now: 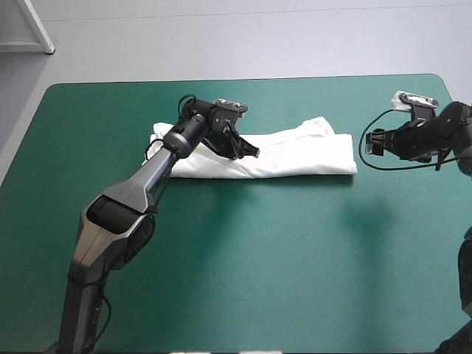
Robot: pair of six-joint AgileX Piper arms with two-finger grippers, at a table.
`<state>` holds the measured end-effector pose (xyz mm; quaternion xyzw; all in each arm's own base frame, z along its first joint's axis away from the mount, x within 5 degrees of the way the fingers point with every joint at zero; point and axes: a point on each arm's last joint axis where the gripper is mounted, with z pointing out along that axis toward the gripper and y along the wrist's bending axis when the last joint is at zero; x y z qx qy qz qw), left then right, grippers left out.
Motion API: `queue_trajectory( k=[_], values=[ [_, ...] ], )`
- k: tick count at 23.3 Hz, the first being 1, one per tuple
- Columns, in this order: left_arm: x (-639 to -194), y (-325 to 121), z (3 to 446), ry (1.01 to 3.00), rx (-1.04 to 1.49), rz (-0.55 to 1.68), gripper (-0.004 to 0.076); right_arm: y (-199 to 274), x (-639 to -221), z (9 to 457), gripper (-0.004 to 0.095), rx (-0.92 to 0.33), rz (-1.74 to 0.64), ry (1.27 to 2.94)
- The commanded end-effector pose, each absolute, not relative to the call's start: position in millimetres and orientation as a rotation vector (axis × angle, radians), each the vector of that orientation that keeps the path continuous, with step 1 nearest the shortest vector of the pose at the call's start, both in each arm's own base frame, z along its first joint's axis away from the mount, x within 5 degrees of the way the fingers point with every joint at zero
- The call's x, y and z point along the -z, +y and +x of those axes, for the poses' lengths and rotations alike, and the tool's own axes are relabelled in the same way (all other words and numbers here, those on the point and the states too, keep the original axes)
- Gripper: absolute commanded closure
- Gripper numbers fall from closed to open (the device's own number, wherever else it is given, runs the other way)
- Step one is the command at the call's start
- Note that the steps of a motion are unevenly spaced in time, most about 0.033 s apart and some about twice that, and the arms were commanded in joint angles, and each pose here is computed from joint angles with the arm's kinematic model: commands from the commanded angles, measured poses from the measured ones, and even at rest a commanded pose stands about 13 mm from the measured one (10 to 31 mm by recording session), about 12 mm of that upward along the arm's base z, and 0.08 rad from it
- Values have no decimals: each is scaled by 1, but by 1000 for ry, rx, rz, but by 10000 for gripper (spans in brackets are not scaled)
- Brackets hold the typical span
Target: Fold the cloth
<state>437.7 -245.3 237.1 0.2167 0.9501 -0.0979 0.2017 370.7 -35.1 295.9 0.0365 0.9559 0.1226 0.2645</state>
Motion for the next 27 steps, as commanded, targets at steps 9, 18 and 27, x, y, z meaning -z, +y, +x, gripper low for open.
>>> queue_trajectory(
  k=[9, 18, 27],
  values=[
    [-230, -256, 438, 2657, 296, 618, 732, -27, -280, 397, 145, -585, 147, 2476],
    [-231, -263, 432, 2663, 298, 637, 732, -2, -224, 417, 228, -824, 149, 2567],
    [-230, -263, 432, 2670, 298, 630, 732, 35, -224, 424, 590, -738, 50, 2528]
  ],
)
